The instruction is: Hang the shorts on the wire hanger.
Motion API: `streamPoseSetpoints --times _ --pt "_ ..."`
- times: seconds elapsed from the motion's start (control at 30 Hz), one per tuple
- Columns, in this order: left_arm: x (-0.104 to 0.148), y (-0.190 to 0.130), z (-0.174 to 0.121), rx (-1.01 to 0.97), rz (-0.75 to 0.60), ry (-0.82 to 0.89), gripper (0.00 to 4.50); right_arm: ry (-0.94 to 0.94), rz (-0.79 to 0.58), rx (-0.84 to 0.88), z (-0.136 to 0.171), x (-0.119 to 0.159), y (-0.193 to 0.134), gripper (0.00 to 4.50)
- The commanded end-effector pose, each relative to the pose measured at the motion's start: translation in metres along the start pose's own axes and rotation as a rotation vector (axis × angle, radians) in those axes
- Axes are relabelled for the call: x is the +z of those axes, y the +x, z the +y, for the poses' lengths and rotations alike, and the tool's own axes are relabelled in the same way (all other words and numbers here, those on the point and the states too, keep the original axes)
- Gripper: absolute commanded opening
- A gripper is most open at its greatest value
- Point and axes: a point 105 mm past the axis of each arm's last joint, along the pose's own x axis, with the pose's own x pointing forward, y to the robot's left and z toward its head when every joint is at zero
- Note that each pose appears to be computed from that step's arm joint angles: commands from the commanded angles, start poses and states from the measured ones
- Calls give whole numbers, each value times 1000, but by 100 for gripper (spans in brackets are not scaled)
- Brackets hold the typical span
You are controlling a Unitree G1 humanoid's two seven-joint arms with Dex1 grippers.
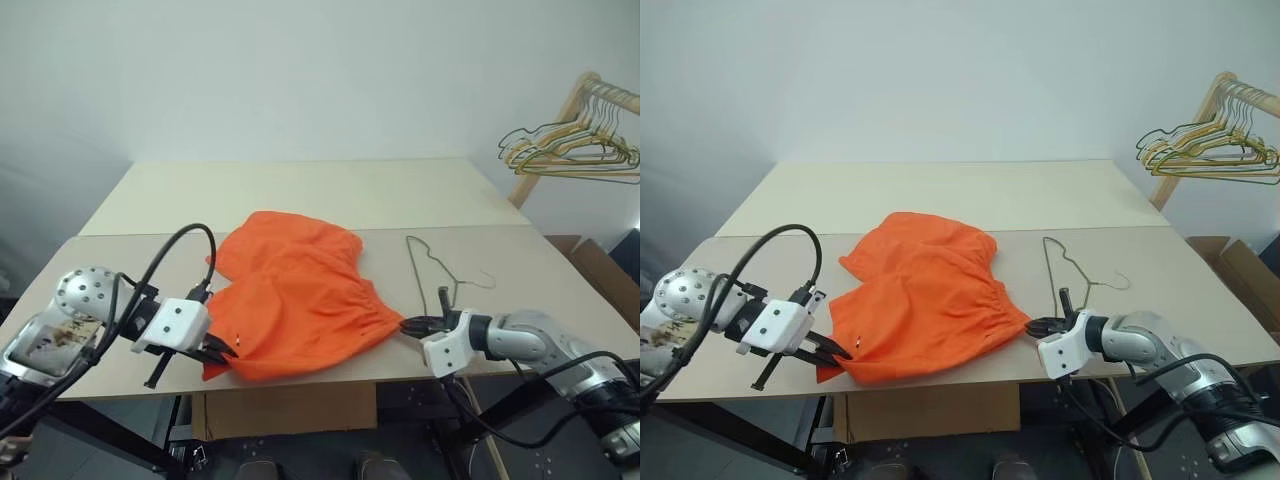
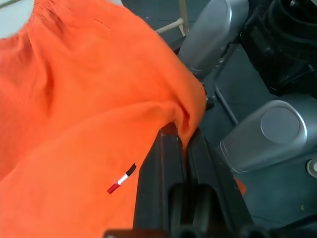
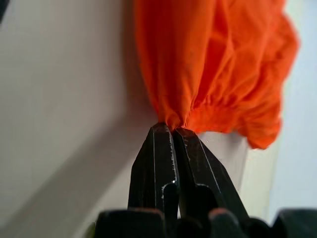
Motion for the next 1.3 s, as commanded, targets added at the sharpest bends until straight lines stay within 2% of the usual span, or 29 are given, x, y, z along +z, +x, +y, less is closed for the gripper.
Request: streamPoseSetpoints --times 0.03,0.17,0.27,0.43,0.6,0.63,0.67,0.7,0.8,0.93,1.07,1.17,1.3 --pt "5 8 -8 -51 39 21 5 -6 42 -1 -9 1 -19 0" --pt "0 2 -32 -164 89 -1 5 39 -19 10 1 28 -24 0" --pt "-2 -2 -36 -188 102 -3 5 74 -48 -1 9 44 -19 0" --pt "-8 6 -17 -100 115 55 5 103 45 -114 -4 32 -13 0" --pt "-8 8 -20 -150 98 53 5 123 27 -17 4 35 -17 0" --pt "-8 7 -23 -163 93 50 2 117 16 -10 5 37 -18 26" --pt "-7 7 -24 -169 89 40 23 118 11 -11 5 38 -19 56" --pt "-7 4 -25 -173 85 32 46 145 -1 -7 5 42 -22 78" --pt "-7 -6 -19 -144 79 24 132 220 -18 20 9 48 -32 188" --pt "-7 -32 16 20 42 -6 261 515 -14 -69 2 45 -59 319" --pt "17 -42 61 243 -141 -17 383 805 90 -295 -16 15 -80 448" --pt "46 -37 101 426 -365 -82 383 1021 311 -487 -20 -29 -88 448" --pt "65 -16 123 475 -456 -126 383 1306 501 -500 -12 -55 -76 448"
